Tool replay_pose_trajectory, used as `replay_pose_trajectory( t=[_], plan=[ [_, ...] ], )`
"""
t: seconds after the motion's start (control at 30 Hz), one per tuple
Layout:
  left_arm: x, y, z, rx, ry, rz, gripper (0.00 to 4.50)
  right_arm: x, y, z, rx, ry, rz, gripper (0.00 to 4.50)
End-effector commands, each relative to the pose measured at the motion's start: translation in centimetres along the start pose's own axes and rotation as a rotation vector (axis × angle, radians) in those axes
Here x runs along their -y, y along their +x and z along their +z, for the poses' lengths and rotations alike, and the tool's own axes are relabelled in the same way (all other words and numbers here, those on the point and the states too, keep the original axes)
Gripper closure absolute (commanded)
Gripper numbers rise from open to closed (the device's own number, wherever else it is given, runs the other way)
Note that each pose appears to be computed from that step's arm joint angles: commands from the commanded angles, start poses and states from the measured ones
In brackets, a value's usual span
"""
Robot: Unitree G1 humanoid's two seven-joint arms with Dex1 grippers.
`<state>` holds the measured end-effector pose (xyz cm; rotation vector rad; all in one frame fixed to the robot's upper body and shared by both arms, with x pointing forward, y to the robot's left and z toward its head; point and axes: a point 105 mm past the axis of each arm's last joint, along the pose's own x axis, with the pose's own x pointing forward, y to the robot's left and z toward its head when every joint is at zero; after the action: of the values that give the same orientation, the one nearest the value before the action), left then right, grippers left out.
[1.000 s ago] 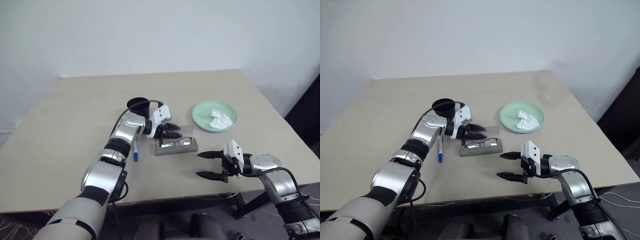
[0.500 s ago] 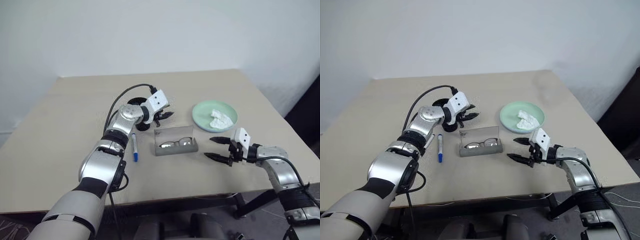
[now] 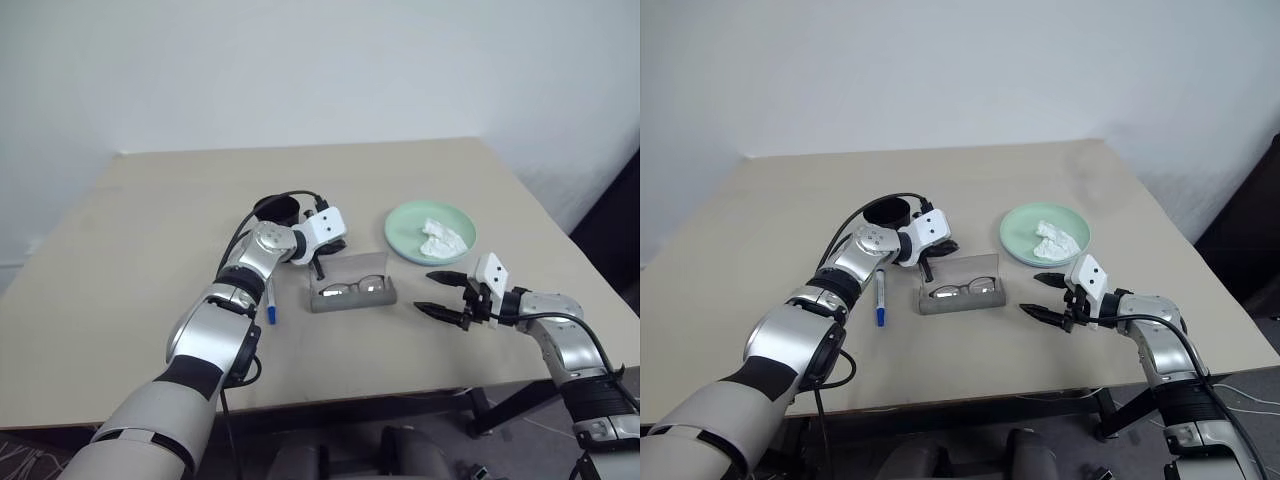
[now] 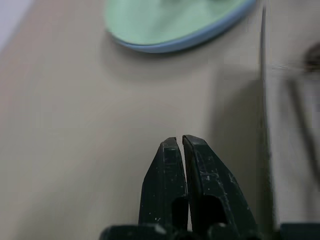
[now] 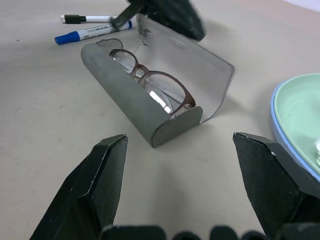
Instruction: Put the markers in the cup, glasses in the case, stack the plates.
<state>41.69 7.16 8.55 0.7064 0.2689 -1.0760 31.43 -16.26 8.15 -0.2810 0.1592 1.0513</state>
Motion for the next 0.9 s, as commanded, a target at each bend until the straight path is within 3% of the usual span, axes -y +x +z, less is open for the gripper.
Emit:
replay_pose_trajectory(
  t=[0.03,0.37,0.67,0.77,0.9],
  plan=[
    [0.5,-0.6,-0.4,-0.016,0.004,-0.074,4.44,0.7,-0.9,1.7,0.048,-0.055,-0.030,0.84],
    [2.0,-2.5,0.7,0.111,-0.048,-0.267,4.44,0.8,-1.1,1.8,0.055,-0.057,-0.027,0.84],
    [5.1,-2.8,0.8,0.114,-0.002,-0.385,4.44,0.9,-0.8,2.0,0.064,-0.058,-0.025,0.84],
    [5.7,-3.2,0.2,0.086,0.020,-0.388,4.44,0.9,-0.8,2.0,0.065,-0.058,-0.023,0.84],
    [4.7,-3.6,1.0,0.144,-0.026,-0.296,4.44,0.8,-0.6,2.0,0.065,-0.059,-0.017,0.84]
  ],
)
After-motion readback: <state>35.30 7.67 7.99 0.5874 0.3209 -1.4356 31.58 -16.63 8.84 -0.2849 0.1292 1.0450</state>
